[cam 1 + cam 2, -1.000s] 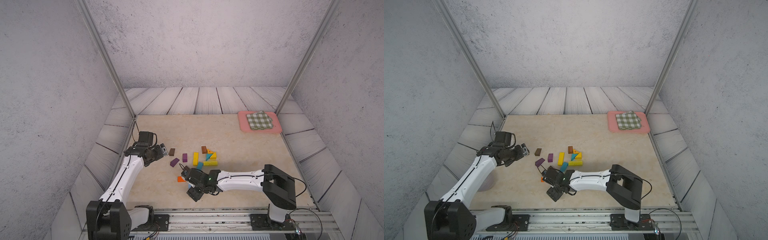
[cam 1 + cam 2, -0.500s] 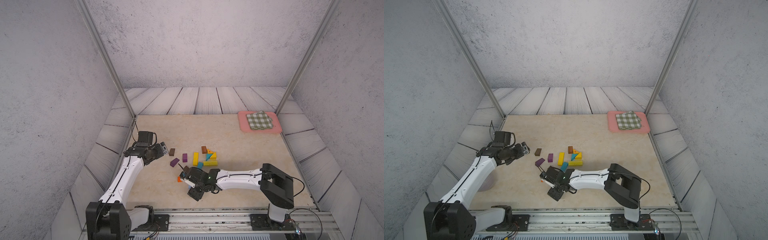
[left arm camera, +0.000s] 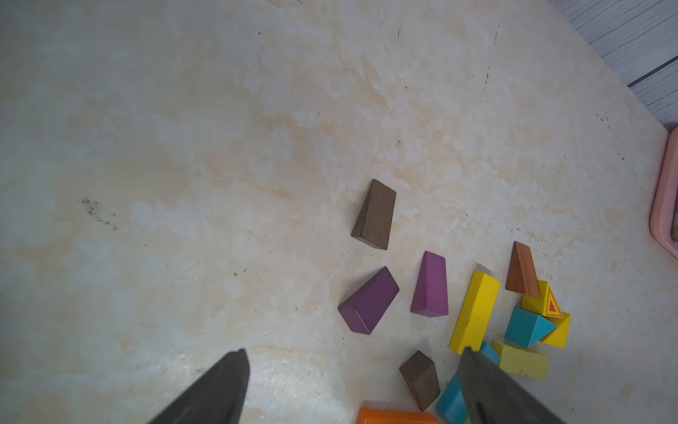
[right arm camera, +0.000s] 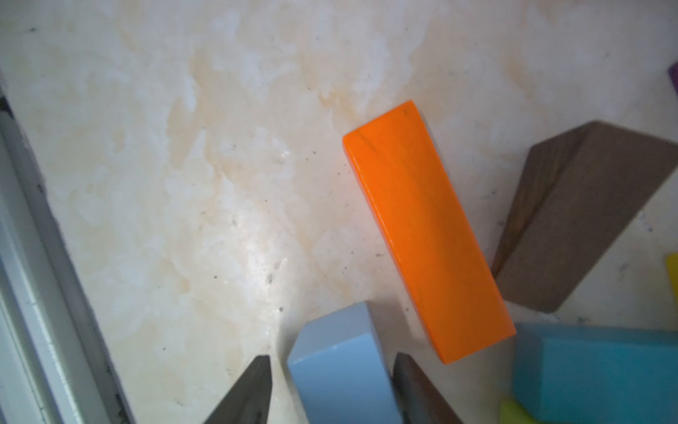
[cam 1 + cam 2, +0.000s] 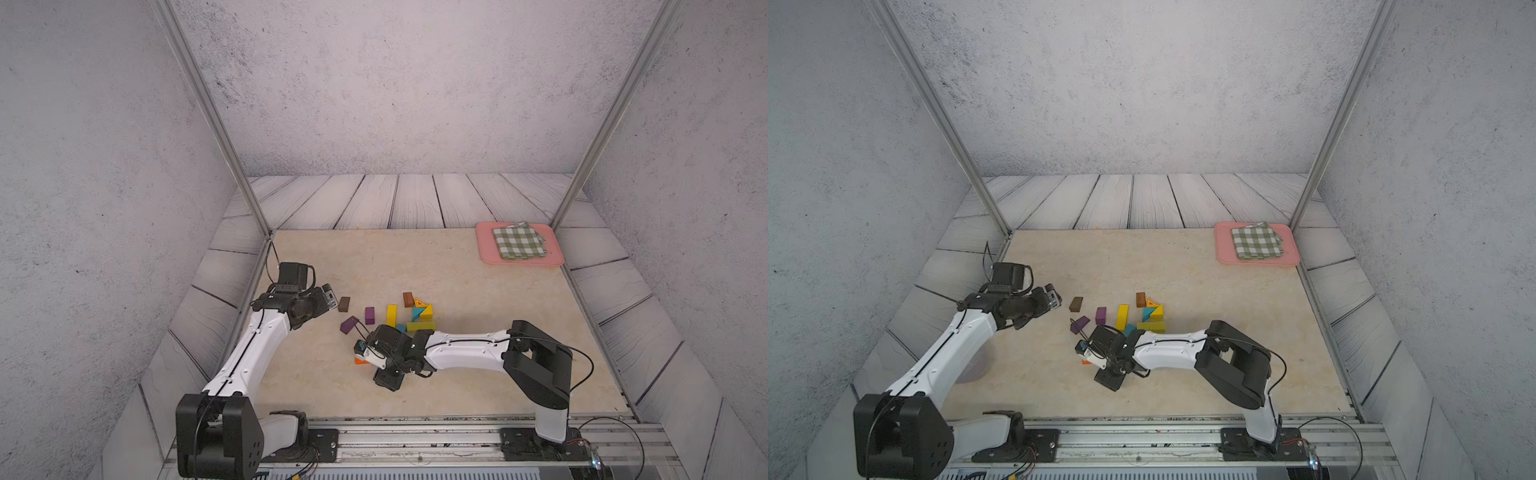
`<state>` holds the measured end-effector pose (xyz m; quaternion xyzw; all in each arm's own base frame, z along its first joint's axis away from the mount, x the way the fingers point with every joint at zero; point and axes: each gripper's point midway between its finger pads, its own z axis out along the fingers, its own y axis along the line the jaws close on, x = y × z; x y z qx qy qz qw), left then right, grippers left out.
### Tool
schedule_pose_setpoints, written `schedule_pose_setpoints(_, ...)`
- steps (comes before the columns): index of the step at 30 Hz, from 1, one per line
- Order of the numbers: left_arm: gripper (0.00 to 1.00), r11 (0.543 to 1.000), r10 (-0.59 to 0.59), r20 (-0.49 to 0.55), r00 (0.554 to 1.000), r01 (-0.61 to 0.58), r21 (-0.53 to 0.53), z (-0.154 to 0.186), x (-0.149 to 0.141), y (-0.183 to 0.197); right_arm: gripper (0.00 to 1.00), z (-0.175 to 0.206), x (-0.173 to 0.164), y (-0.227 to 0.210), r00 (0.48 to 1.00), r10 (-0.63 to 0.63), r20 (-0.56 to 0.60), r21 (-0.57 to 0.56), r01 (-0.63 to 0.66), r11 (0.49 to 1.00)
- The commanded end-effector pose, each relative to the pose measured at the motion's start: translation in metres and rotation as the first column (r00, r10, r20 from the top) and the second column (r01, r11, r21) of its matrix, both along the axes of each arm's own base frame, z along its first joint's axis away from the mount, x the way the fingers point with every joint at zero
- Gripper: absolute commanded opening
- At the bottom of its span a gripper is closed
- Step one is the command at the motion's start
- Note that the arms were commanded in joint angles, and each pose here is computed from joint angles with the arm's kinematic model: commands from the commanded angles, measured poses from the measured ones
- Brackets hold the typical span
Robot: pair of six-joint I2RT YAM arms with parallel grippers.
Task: Assemble a small pinwheel with building blocks
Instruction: Pick up the building block from the center of the board, then place the building block at the center of the board.
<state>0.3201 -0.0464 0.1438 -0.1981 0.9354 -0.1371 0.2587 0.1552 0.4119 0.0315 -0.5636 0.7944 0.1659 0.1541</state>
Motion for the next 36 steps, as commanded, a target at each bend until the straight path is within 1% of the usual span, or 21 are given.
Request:
schedule_pose_setpoints(1,0.96,1.000,-0.007,-0.015,1.000,0.007,0.017,-0.008,-0.001,0.001,0.52,-0.009,-0.008,0.009,0.996,0.089,-0.018,0.011,-0.089,0.996)
schedule_pose_setpoints(4,0.96,1.000,-0.009,-0.018,1.000,0.009,0.018,-0.009,-0.001,0.001,0.47,-0.016,-0.007,0.006,0.995,0.099,-0.014,-0.018,-0.099,0.995)
schedule_pose_setpoints(9,0.96,1.000,-0.003,-0.024,1.000,0.004,0.026,-0.011,0.001,0.003,0.43,-0.022,-0.008,0.001,0.993,0.115,-0.017,-0.050,-0.116,0.992)
schedule_pose_setpoints(11,0.96,1.000,0.001,-0.027,1.000,0.000,0.028,-0.012,0.001,0.004,0.41,-0.017,-0.006,0.002,0.994,0.109,-0.005,-0.047,-0.109,0.993)
schedule_pose_setpoints(12,0.96,0.999,0.007,-0.029,1.000,-0.006,0.031,-0.012,0.000,0.005,0.38,-0.013,-0.004,0.003,0.995,0.099,0.002,-0.043,-0.099,0.994)
schedule_pose_setpoints(14,0.96,0.999,0.013,-0.028,1.000,-0.012,0.035,-0.011,0.000,0.007,0.33,0.002,0.003,0.006,0.997,0.071,0.031,-0.030,-0.071,0.997)
schedule_pose_setpoints(15,0.96,0.999,0.018,-0.031,0.999,-0.017,0.036,-0.012,0.000,0.008,0.30,0.013,0.010,0.007,0.998,0.048,0.047,-0.020,-0.047,0.999)
schedule_pose_setpoints(18,0.96,0.998,0.038,-0.030,0.999,-0.037,0.040,-0.011,-0.001,0.012,0.25,0.048,0.033,0.010,0.996,-0.042,0.078,0.035,0.039,0.999)
schedule_pose_setpoints(20,0.96,0.997,0.064,-0.027,0.998,-0.063,0.047,-0.012,-0.001,0.016,0.24,0.069,0.050,0.007,0.992,-0.103,0.077,0.079,0.097,0.992)
schedule_pose_setpoints(22,0.96,0.997,0.066,-0.019,0.998,-0.065,0.038,-0.015,0.001,0.015,0.24,0.084,0.063,0.002,0.987,-0.145,0.076,0.112,0.136,0.984)
schedule_pose_setpoints(25,0.96,0.998,0.061,-0.025,0.998,-0.061,-0.009,-0.023,0.008,0.007,0.22,0.099,0.083,-0.010,0.971,-0.204,0.125,0.125,0.188,0.974)
schedule_pose_setpoints(27,0.96,0.998,0.055,-0.066,0.996,-0.057,-0.021,-0.028,0.010,0.004,0.21,0.104,0.107,-0.016,0.953,-0.280,0.115,0.139,0.264,0.954)
schedule_pose_setpoints(30,0.96,0.998,0.053,-0.082,0.995,-0.056,-0.024,-0.031,0.013,0.003,0.21,0.105,0.146,-0.021,0.918,-0.386,0.094,0.132,0.373,0.918)
schedule_pose_setpoints(33,0.96,0.998,0.050,-0.073,0.996,-0.052,-0.026,-0.030,0.013,0.002,0.21,0.092,0.175,-0.017,0.894,-0.426,0.142,0.080,0.418,0.905)
schedule_pose_setpoints(36,0.96,0.999,0.046,-0.069,0.997,-0.048,-0.020,-0.030,0.010,0.003,0.20,0.076,0.196,-0.006,0.884,-0.436,0.168,0.019,0.439,0.898)
